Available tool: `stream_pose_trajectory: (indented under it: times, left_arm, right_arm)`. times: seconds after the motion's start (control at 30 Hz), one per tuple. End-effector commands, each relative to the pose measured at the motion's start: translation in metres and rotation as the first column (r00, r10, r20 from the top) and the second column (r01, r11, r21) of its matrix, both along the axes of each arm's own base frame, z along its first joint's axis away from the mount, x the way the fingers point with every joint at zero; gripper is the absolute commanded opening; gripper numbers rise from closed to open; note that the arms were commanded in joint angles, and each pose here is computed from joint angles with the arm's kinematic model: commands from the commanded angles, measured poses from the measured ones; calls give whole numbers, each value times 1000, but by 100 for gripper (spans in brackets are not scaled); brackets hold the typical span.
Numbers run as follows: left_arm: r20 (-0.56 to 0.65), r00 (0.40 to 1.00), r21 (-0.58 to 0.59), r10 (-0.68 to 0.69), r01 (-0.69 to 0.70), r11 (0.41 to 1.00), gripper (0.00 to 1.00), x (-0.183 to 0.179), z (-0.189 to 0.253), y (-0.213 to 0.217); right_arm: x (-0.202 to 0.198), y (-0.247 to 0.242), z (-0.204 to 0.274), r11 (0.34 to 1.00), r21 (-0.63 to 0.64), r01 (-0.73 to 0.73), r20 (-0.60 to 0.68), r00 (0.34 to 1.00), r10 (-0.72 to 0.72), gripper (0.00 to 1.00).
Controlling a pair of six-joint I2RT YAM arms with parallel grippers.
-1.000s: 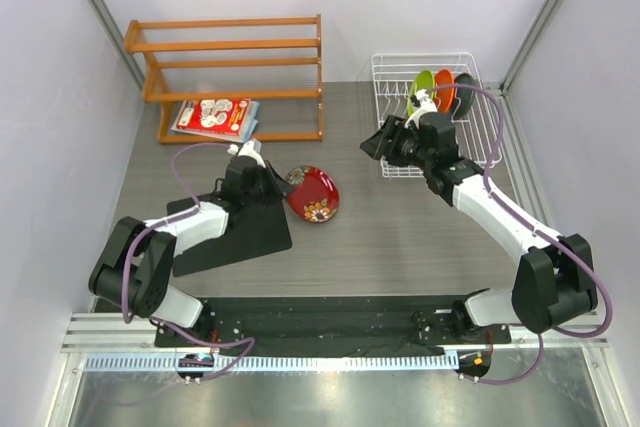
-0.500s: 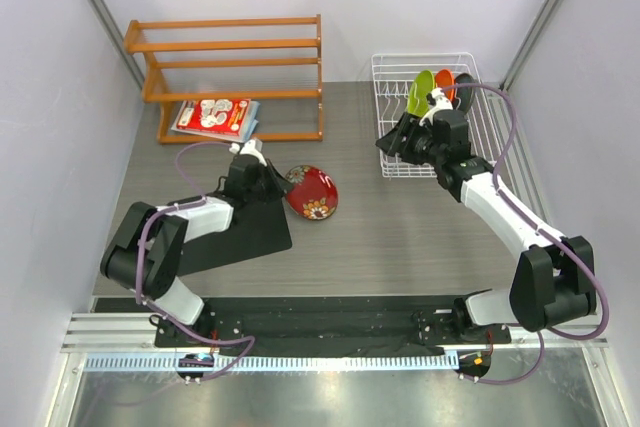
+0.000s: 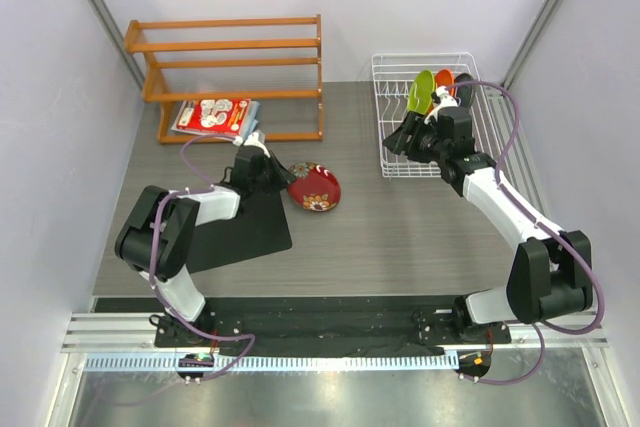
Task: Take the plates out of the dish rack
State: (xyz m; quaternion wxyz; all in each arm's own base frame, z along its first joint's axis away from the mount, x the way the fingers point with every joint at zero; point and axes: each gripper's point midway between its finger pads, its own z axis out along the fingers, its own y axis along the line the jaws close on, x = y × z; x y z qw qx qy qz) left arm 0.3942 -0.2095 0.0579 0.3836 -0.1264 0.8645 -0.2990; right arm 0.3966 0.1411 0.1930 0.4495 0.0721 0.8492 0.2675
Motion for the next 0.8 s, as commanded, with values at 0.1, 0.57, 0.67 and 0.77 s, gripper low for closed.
stream_pose_trajectory:
  times: [0.1,0.57,0.67,0.77]
  left_arm:
    - [-109,993,191,37,-16,982,6,-10,-43,25]
    - [-181,981,285,75,-21,958,22,-20,-67,41]
    - [-177,982,284,73,-20,959,31,-21,-65,41]
    - [-179,981,293,70,-14,956,32,-21,-66,42]
  right_arm:
    - [13,-3,17,1000,-13,6,52,999,-6,62]
    - [13,-4,7,1000,-19,5,26,1000,-5,62]
    - [14,-5,6,1000,-26,12,25,1000,-12,62]
    - [17,-7,5,999,-31,16,25,1000,-15,62]
